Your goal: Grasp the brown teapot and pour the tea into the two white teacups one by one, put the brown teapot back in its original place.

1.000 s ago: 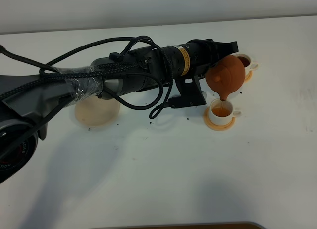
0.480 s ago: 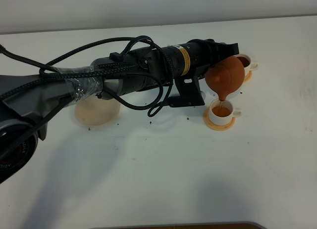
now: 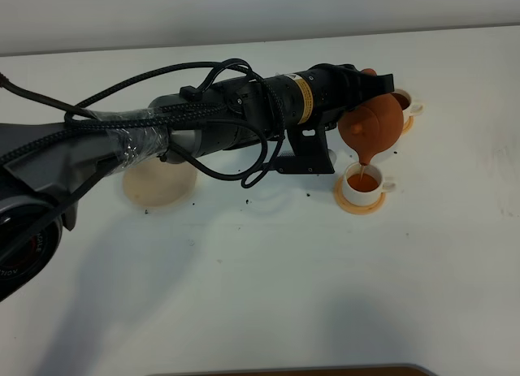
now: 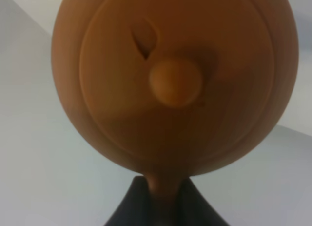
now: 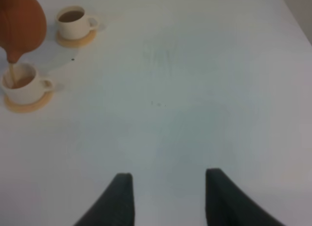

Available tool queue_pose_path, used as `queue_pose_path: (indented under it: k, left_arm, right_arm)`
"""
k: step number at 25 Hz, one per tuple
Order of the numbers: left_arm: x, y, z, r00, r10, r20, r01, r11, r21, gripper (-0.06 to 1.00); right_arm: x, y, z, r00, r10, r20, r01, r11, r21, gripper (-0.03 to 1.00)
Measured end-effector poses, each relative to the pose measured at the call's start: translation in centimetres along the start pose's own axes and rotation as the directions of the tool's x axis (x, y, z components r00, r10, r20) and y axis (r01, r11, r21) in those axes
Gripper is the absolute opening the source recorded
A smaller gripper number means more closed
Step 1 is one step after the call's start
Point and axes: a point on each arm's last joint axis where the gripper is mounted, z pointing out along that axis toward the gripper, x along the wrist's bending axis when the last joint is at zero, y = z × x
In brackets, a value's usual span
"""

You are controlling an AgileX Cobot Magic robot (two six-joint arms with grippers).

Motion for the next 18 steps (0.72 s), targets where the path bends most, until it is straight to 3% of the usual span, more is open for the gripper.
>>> queue_pose_path:
  k: [18]
  left_arm:
    - [0.36, -0.20, -0.01, 0.998, 0.043, -0.040, -0.042, 0.999, 0.023, 0.14]
  right_arm:
    - [0.00, 0.00, 0.00, 1.000, 0.000, 0.000, 0.000, 1.000, 0.000, 0.38]
